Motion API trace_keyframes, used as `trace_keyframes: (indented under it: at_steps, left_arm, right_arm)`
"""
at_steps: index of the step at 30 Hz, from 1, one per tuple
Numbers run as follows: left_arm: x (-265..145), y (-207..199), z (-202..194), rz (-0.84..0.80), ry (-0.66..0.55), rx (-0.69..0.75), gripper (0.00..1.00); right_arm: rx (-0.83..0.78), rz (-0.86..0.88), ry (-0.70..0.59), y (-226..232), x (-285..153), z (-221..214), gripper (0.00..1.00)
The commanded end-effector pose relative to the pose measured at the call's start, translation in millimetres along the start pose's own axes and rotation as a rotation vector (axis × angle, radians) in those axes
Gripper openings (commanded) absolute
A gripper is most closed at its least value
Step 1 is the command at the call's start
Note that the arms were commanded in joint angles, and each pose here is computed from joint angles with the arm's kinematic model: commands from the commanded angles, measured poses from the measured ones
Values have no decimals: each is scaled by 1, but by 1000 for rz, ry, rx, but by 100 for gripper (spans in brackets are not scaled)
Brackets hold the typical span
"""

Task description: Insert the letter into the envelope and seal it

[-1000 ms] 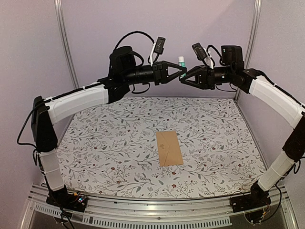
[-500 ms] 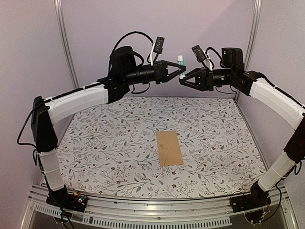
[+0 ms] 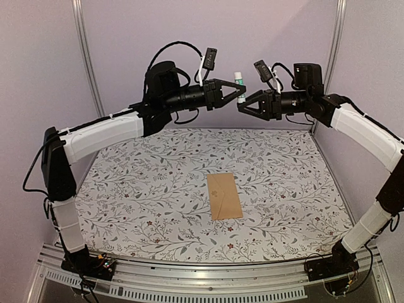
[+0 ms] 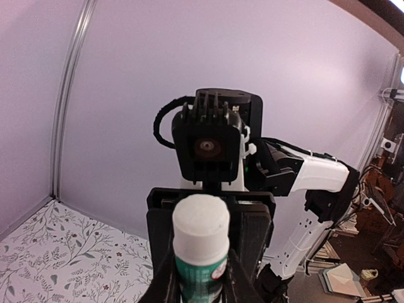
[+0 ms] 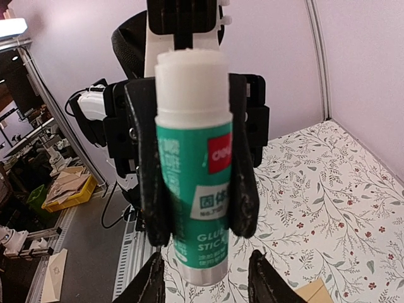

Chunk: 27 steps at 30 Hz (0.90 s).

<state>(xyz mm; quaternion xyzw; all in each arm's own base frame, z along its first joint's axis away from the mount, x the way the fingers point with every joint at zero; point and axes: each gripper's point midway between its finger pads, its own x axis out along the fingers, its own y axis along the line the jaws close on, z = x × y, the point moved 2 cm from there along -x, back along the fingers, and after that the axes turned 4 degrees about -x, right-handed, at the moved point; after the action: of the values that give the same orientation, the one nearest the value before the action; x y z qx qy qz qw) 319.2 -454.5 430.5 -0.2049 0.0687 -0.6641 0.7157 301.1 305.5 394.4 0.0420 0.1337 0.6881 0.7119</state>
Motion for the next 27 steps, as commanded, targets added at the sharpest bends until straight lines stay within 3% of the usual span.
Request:
trace_keyframes:
  at_steps: [1,5,10,18,23,27]
  left_arm:
    - [1,-1,6,-9,-19,7,0]
    - [1,-1,5,-6,-17,5,0]
    - [1,0,4,-2,-12,-4,0]
    - [4,9,0,31,-1,-30,0]
    - [5,25,3,127,-24,-49,0]
    - [8,45,15,307,-108,-43,0]
  right_arm:
    - [-28,0,-30,10,-4,16,40]
    - [-27,19,-36,12,-4,18,31]
    - [-32,23,-44,13,-4,22,28]
    - [-42,6,-57,12,-5,27,11]
    - [-113,-114,-96,9,-7,56,5]
    - [-283,-425,-109,-3,-2,75,0]
